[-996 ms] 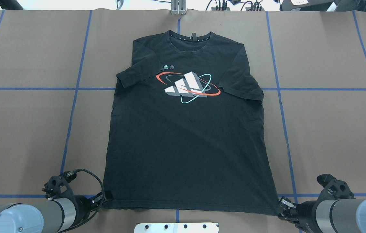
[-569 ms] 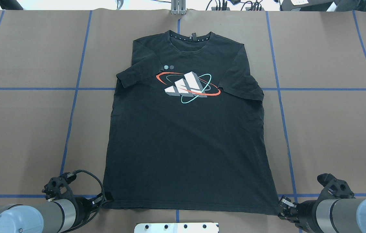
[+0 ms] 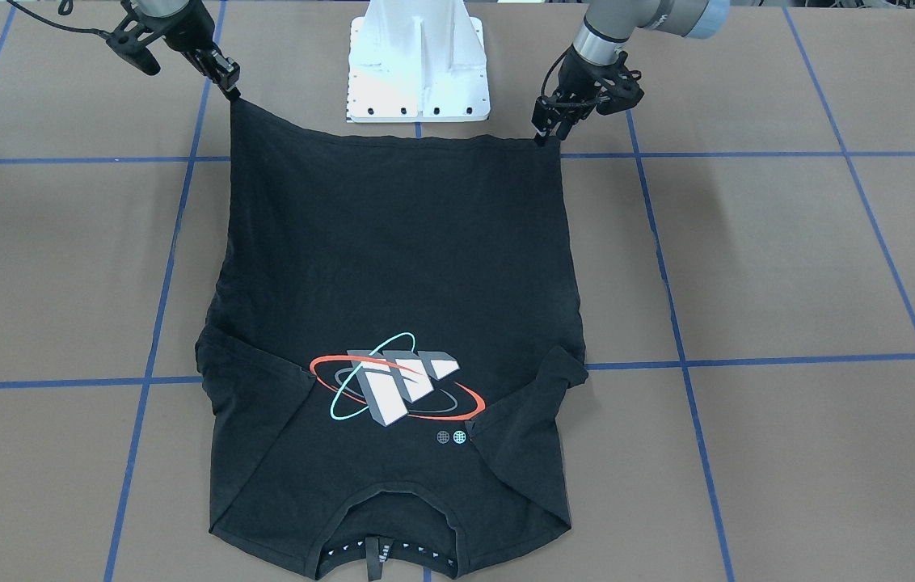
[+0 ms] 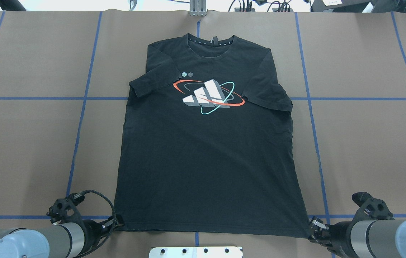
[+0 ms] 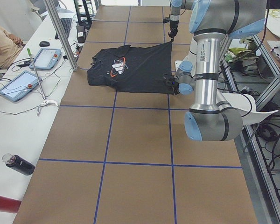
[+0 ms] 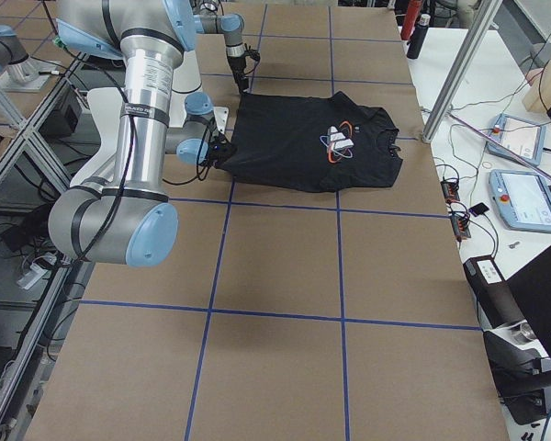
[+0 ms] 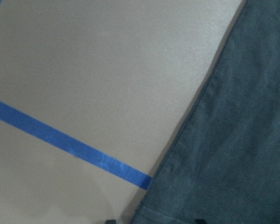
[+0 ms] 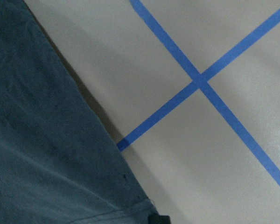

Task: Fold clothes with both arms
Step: 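Grasp both hem corners nearest the robot with both grippers, then lift the hem with both grippers and carry it toward the collar, then lower the hem onto the collar and open both grippers, then move the right gripper down to grasp the folded shirt's side edge, then drag the folded shirt's side with the right gripper toward the robot, then reach the left gripper toward the shirt's side edge while the right gripper holds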

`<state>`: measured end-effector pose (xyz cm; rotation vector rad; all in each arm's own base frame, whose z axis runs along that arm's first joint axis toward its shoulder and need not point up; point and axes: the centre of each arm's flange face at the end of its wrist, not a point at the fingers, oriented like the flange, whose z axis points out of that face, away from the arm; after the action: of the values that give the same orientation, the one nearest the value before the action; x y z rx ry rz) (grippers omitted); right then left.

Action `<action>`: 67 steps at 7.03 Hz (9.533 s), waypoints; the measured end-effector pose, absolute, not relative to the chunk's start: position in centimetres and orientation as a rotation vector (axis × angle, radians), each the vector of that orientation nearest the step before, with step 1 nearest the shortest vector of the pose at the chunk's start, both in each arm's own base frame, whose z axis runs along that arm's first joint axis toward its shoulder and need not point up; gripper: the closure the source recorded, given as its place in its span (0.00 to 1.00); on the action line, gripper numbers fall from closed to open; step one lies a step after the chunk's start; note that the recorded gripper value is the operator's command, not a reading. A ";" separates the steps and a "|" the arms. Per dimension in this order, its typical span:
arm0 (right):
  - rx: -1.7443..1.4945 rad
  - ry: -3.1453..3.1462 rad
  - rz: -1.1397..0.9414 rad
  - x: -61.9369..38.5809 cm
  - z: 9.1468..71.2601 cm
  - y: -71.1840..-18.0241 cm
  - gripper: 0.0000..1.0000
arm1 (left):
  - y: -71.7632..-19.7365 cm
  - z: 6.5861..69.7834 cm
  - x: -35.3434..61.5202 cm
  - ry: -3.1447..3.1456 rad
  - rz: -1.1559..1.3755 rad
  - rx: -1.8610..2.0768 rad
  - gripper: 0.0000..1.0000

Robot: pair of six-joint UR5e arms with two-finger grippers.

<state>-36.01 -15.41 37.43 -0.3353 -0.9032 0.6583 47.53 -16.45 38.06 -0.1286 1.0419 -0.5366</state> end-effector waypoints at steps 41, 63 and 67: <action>-0.105 -0.972 0.874 -39.6 38.4 -50.2 0.21 | -64.9 33.3 37.4 1.121 -0.551 0.407 0.42; -0.456 -1.030 0.485 -38.3 33.3 -19.4 0.00 | -51.2 29.5 44.8 1.206 -0.387 0.206 0.40; -0.424 -1.041 0.542 -37.9 33.7 -22.1 0.00 | -43.0 32.0 51.2 1.034 -0.350 0.130 0.56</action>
<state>-37.88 -22.14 33.72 -0.4235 -1.0406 0.5418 51.23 -42.96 32.03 0.1298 1.0341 -0.3499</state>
